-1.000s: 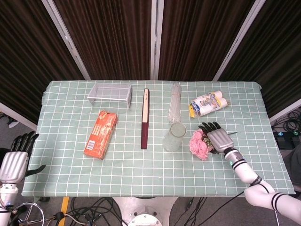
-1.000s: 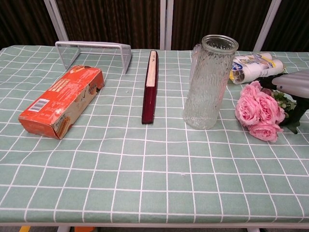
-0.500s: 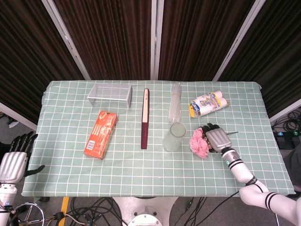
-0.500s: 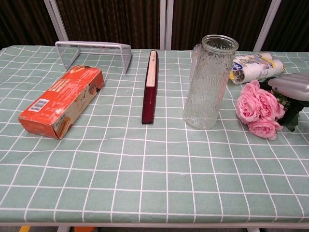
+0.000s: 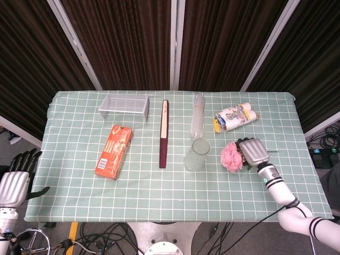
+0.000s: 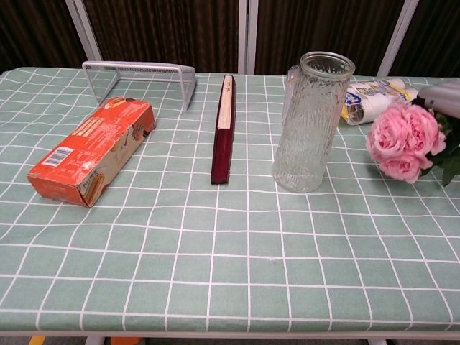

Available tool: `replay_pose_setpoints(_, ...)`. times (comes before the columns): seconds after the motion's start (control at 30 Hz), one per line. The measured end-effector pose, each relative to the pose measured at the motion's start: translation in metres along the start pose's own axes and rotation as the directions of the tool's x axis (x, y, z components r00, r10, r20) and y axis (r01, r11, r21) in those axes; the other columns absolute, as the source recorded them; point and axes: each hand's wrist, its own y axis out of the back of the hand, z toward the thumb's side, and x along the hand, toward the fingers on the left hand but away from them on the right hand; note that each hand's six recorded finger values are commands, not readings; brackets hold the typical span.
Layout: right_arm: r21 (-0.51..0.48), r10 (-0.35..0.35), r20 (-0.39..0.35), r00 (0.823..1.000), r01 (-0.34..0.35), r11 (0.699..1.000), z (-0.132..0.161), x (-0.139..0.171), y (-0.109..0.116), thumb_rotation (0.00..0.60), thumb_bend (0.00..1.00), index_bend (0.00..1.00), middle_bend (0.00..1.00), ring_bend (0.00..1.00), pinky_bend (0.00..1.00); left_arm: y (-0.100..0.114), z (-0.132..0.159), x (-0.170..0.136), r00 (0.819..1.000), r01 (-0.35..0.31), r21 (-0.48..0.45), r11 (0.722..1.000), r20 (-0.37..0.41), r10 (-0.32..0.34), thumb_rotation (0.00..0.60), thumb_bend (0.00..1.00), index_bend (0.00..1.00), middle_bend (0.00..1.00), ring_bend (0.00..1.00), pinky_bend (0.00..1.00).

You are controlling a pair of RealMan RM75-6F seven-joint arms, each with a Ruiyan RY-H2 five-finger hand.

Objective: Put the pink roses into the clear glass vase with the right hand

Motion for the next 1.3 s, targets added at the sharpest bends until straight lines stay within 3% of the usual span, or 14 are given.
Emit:
replay_pose_setpoints(0.13, -0.066, -0.069, 0.005, 0.998, 0.069, 0.995, -0.008, 0.008, 0.037, 0.600, 0.20, 0.52, 0.38, 0.38, 0.47, -0.001, 0.002, 0.001, 1.000, 0.004, 0.013, 1.000, 0.008, -0.004, 0.600, 0.00, 0.08, 0.02, 0.00, 0.07)
replay_pose_setpoints(0.3, -0.186, -0.176, 0.002, 0.984, 0.173, 0.967, -0.010, 0.021, 0.096, 0.600, 0.20, 0.52, 0.39, 0.38, 0.47, -0.003, 0.005, 0.002, 1.000, 0.012, 0.017, 1.000, 0.013, -0.012, 0.600, 0.00, 0.08, 0.02, 0.00, 0.07)
replay_pose_setpoints(0.47, -0.319, -0.273, -0.033, 0.962, 0.249, 0.915, 0.004, 0.038, 0.159, 0.600, 0.20, 0.53, 0.39, 0.39, 0.47, -0.005, 0.008, 0.003, 1.000, 0.020, 0.022, 1.000, 0.015, -0.021, 0.600, 0.00, 0.08, 0.02, 0.00, 0.07)
replay_pose_setpoints(0.63, -0.451, -0.341, -0.091, 0.936, 0.267, 0.852, 0.033, 0.052, 0.202, 0.600, 0.17, 0.48, 0.39, 0.38, 0.47, -0.005, 0.008, 0.002, 1.000, 0.020, 0.024, 1.000, 0.016, -0.020, 0.600, 0.00, 0.08, 0.02, 0.00, 0.07)
replay_pose_setpoints(0.73, -0.556, -0.364, -0.121, 0.923, 0.241, 0.796, 0.046, 0.058, 0.215, 0.600, 0.17, 0.46, 0.40, 0.38, 0.47, -0.005, 0.007, 0.002, 1.000, 0.020, 0.022, 1.000, 0.014, -0.020, 0.600, 0.00, 0.08, 0.02, 0.00, 0.07)
replay_pose_setpoints(1.0, -0.792, -0.440, -0.199, 0.876, 0.122, 0.599, 0.085, 0.068, 0.239, 0.600, 0.17, 0.45, 0.40, 0.39, 0.47, -0.009, 0.000, 0.003, 0.999, 0.035, -0.003, 0.999, -0.003, -0.035, 0.600, 0.00, 0.08, 0.02, 0.00, 0.07)
replay_pose_setpoints(1.03, -0.804, -0.444, -0.200, 0.873, 0.113, 0.584, 0.087, 0.068, 0.239, 0.600, 0.17, 0.45, 0.40, 0.39, 0.47, -0.009, 0.000, 0.003, 0.999, 0.031, 0.001, 1.000, -0.004, -0.031, 0.600, 0.00, 0.08, 0.02, 0.00, 0.07)
replay_pose_setpoints(1.17, -0.878, -0.463, -0.210, 0.861, 0.042, 0.477, 0.103, 0.063, 0.239, 0.600, 0.17, 0.45, 0.40, 0.39, 0.48, -0.010, -0.001, 0.004, 1.000, 0.010, 0.015, 1.000, -0.008, -0.010, 0.600, 0.00, 0.09, 0.02, 0.00, 0.07)
replay_pose_setpoints(1.3, -0.916, -0.455, -0.218, 0.863, -0.021, 0.400, 0.112, 0.058, 0.235, 0.600, 0.17, 0.45, 0.40, 0.39, 0.48, -0.010, -0.003, 0.004, 1.000, 0.002, 0.014, 1.000, -0.020, -0.002, 0.600, 0.00, 0.09, 0.02, 0.00, 0.07)
